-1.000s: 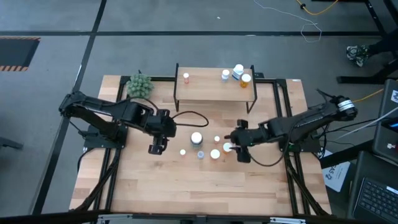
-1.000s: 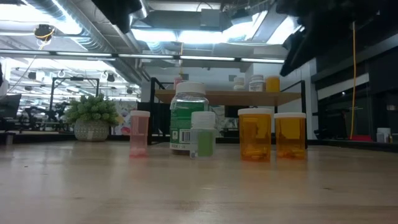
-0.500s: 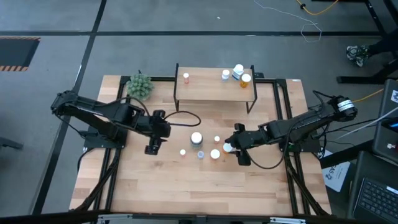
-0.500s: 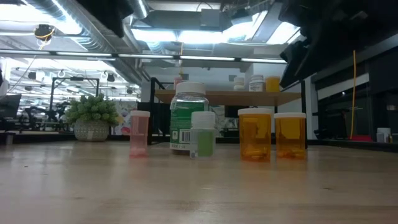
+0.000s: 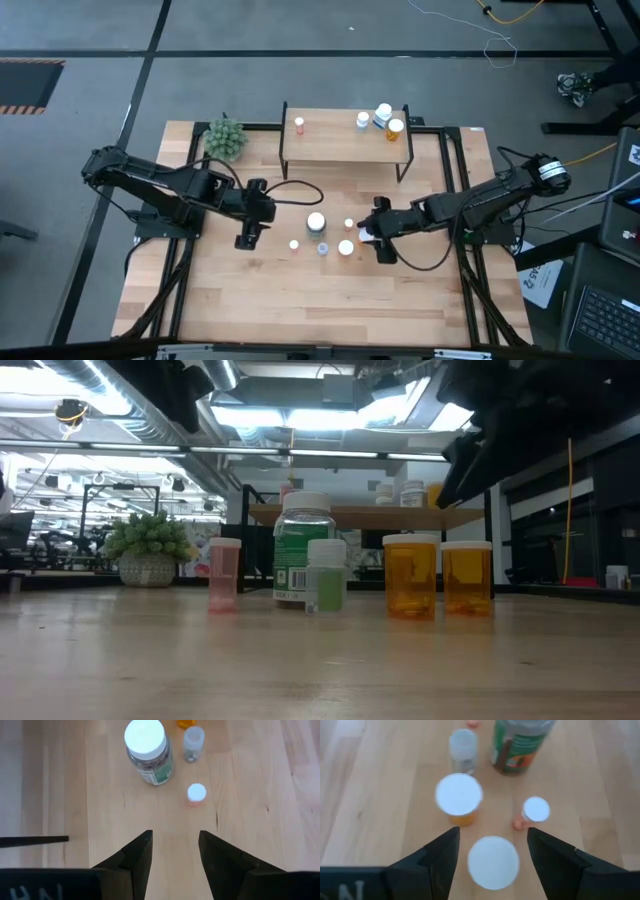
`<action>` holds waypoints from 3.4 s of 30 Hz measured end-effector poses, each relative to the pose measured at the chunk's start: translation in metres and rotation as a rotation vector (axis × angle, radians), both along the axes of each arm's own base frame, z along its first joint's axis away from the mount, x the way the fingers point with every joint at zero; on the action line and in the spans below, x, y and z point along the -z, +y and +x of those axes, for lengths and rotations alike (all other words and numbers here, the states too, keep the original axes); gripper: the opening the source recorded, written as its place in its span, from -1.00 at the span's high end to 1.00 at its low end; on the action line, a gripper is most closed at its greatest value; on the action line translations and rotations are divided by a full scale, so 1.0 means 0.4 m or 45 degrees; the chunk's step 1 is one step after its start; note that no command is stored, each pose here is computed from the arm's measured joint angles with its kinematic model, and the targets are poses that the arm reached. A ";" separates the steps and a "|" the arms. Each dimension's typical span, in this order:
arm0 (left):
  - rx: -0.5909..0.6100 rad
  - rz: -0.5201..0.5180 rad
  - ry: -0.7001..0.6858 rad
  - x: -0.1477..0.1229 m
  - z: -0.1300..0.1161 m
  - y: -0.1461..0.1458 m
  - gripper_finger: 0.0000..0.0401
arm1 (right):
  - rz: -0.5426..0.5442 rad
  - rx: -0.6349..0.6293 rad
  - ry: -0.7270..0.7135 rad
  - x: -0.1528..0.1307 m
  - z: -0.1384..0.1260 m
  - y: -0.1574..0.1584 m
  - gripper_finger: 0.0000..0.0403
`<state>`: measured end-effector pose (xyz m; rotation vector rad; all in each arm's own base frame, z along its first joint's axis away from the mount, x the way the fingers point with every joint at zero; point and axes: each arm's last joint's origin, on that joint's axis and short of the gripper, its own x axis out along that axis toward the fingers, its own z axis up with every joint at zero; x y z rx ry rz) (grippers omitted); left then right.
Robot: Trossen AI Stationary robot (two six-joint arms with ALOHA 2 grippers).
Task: Pick and place medicine bottles onto shelf by color
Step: Put the right orange pill bottle on the shelf aligned with the other orange pill bottle, then put the orange pill bottle on the shelf
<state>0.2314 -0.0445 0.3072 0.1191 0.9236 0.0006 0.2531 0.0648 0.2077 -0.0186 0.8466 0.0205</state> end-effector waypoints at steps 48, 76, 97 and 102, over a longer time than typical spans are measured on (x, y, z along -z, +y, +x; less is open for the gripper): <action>-0.014 0.014 -0.033 -0.004 0.005 0.000 0.22 | -0.539 0.431 0.377 -0.177 0.082 -0.109 -0.01; -0.031 0.029 -0.067 -0.008 0.009 0.001 0.22 | -0.181 0.671 0.169 -0.244 -0.069 -0.423 -0.01; -0.032 0.017 -0.121 -0.014 0.017 -0.001 0.22 | -0.293 0.892 0.010 -0.323 -0.081 -0.486 -0.96; -0.034 0.016 -0.121 -0.014 0.017 0.000 0.22 | -0.057 0.789 -0.172 -0.396 -0.068 -0.462 -0.94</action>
